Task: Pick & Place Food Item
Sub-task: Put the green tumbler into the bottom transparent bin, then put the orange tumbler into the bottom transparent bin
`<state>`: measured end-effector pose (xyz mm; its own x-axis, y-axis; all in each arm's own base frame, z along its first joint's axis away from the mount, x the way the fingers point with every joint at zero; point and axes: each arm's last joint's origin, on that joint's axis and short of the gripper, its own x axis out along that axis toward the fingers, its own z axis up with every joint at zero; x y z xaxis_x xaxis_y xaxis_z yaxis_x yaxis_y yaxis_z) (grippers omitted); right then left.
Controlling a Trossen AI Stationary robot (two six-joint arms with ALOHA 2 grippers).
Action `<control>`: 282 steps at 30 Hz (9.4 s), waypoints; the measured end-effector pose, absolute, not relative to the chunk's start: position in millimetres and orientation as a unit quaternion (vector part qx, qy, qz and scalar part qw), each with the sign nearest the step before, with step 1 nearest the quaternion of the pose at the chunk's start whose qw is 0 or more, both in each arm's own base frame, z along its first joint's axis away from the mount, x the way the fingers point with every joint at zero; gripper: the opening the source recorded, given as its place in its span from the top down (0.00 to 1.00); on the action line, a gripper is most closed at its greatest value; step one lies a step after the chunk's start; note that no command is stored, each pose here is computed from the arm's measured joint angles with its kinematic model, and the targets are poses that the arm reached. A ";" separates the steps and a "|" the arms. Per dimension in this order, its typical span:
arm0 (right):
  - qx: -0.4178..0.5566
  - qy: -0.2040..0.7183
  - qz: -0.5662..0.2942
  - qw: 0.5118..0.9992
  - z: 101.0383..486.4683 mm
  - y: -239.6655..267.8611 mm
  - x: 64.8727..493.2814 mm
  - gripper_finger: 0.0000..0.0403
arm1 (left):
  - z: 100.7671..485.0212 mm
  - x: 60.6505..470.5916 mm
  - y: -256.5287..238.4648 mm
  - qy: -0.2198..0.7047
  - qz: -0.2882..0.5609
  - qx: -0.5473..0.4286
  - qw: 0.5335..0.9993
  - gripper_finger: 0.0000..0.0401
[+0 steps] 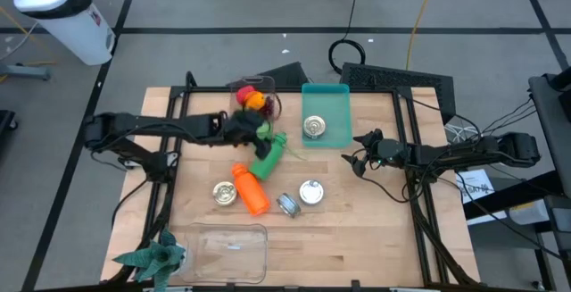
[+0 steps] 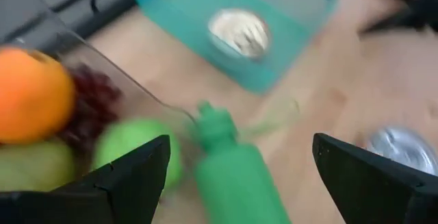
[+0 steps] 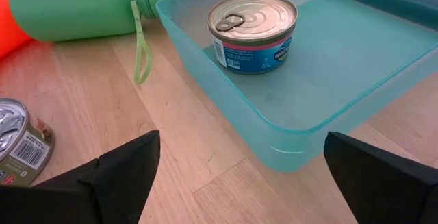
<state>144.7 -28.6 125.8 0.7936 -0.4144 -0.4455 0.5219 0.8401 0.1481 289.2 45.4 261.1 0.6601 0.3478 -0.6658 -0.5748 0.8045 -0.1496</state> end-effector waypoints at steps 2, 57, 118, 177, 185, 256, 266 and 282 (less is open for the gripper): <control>0.133 0.202 -0.250 0.938 125.8 -28.6 144.7 0.02 | 254.3 291.2 33.0 0.345 0.247 -0.176 0.888 0.09; 0.136 0.202 -0.250 0.937 125.7 -28.6 144.6 0.02 | 253.2 286.1 2.1 0.391 0.158 -0.172 0.890 0.47; 0.149 0.204 -0.241 0.937 125.1 -27.9 144.6 0.02 | 261.2 180.2 -210.2 0.492 -0.050 -0.334 0.802 0.18; 0.151 0.200 -0.227 0.941 126.2 -27.3 145.6 0.02 | 163.9 202.8 -79.6 0.487 0.242 -0.391 0.742 0.32; 0.151 0.199 -0.227 0.941 126.3 -27.3 145.6 0.02 | 167.1 217.4 -51.6 0.439 0.263 -0.357 0.782 0.32; 0.149 0.217 -0.230 0.937 123.5 -27.3 144.1 0.02 | 184.7 348.3 -29.7 0.563 -0.120 0.293 0.763 0.09; 0.140 0.221 -0.229 0.938 123.1 -27.2 143.8 0.02 | 165.8 359.5 -12.0 0.573 -0.101 0.237 0.778 0.09; 0.140 0.219 -0.229 0.938 123.3 -27.3 144.0 0.02 | 165.4 361.4 -0.5 0.573 -0.028 0.231 0.786 0.16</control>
<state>144.0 -27.3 123.3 0.7989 -0.3679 -0.4759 0.4909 0.8559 0.1624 361.4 -0.5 165.4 0.3424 0.2202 -0.9134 0.3079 0.8922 0.3305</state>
